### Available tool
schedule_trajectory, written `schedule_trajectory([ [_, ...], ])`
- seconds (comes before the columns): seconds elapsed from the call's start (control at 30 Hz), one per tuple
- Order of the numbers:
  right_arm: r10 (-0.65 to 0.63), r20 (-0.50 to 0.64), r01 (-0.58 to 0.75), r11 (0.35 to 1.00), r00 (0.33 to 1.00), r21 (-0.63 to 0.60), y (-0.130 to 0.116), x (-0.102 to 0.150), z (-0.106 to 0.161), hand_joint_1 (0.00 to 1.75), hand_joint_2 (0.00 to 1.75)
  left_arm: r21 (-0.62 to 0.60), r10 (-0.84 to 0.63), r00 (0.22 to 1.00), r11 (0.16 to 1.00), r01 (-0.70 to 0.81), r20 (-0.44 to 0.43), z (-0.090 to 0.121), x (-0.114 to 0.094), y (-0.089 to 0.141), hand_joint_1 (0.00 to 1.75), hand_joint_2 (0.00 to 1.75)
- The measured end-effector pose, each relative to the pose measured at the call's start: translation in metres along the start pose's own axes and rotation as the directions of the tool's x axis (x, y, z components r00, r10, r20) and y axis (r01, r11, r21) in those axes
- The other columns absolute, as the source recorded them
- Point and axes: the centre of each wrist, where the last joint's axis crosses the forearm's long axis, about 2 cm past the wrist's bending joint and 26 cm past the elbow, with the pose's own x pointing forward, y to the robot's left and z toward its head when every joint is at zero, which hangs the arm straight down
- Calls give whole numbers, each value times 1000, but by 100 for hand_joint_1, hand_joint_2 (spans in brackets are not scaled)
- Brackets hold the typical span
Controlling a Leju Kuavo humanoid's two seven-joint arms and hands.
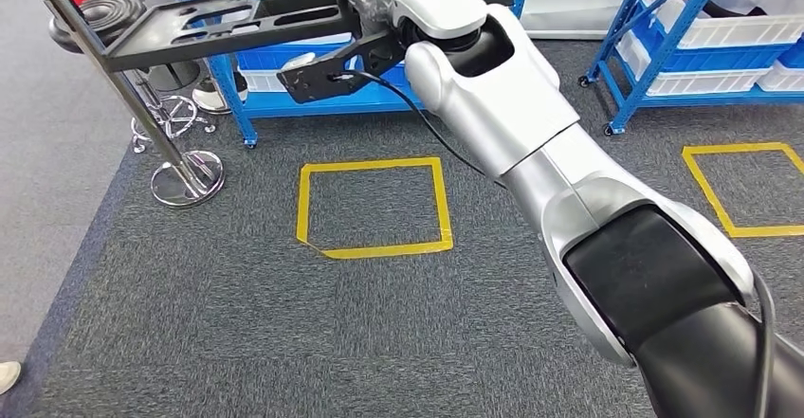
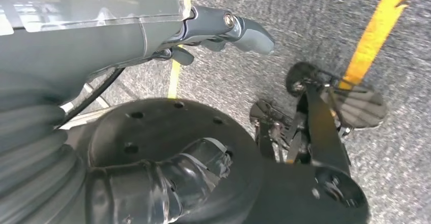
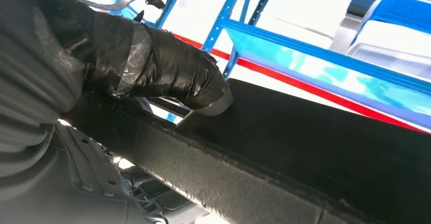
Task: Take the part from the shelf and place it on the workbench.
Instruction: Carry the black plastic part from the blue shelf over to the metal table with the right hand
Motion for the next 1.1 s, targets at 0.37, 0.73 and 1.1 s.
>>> schedule_trajectory([
  [0.37,16,-4,-16,1000,1000,-1,-1,2,-1,175,175,4,-1,1000,1000,1,-3,0,0,2,0,175],
  [0.73,34,-15,-34,999,999,11,0,0,-1,175,175,1,-2,1000,1000,2,-6,0,-1,1,0,175],
  [1.1,43,-19,-43,999,999,7,-6,0,-2,175,175,4,1,1000,1000,-1,-6,0,-1,2,0,175],
])
